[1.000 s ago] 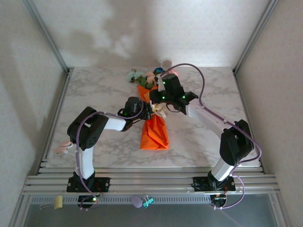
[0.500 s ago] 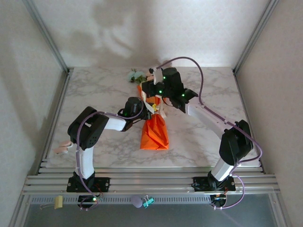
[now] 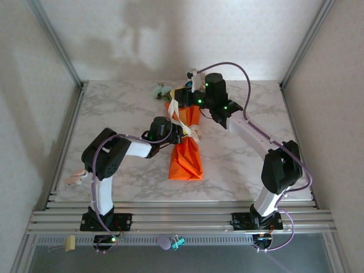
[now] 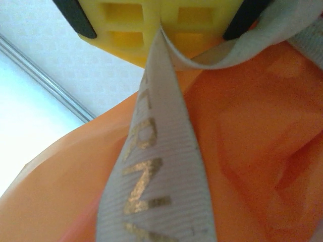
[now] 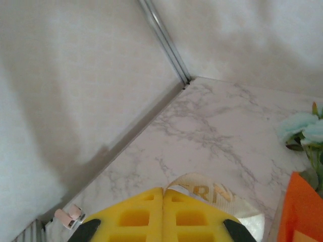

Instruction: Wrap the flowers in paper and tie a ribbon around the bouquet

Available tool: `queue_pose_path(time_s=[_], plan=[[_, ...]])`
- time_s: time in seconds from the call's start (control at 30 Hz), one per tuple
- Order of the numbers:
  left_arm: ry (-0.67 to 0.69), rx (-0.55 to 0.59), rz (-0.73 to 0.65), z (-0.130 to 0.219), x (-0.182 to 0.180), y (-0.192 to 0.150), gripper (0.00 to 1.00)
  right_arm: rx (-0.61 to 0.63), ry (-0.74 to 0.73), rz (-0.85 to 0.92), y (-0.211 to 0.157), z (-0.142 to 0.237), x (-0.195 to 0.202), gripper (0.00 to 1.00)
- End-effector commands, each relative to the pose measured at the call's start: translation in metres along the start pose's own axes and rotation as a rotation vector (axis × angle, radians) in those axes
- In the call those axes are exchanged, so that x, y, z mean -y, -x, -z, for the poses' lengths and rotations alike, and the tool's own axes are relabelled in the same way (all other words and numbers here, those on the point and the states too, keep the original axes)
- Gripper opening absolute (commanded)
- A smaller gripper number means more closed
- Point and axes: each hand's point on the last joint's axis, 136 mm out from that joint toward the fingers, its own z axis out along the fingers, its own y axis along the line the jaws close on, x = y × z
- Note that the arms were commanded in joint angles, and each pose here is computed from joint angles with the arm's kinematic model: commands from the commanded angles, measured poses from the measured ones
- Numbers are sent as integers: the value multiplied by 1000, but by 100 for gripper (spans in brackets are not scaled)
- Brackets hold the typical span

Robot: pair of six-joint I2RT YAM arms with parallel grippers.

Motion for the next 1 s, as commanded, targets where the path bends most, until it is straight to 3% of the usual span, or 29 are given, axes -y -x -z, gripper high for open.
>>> queue_pose_path(time_s=[0.0, 0.13, 0.33, 0.5, 0.7, 0.8, 0.97], plan=[[1, -14, -10, -1, -1, 2, 0, 17, -1, -61, 9, -16, 19, 0], [-6, -18, -8, -1, 1, 1, 0, 45, -21, -128, 19, -42, 45, 0], [-4, -23, -9, -2, 1, -1, 0, 190, -50, -330, 41, -51, 102, 0], [-2, -20, -6, -3, 2, 1, 0, 101, -37, -378, 34, -54, 101, 0], [5, -24, -2, -3, 2, 1, 0, 128, -381, -486, 8, -22, 171, 0], [14, -21, -7, -2, 2, 0, 0, 105, -364, -561, 8, -34, 191, 0], [20, -10, -5, -2, 3, 4, 0, -13, -317, -617, -1, -69, 190, 0]])
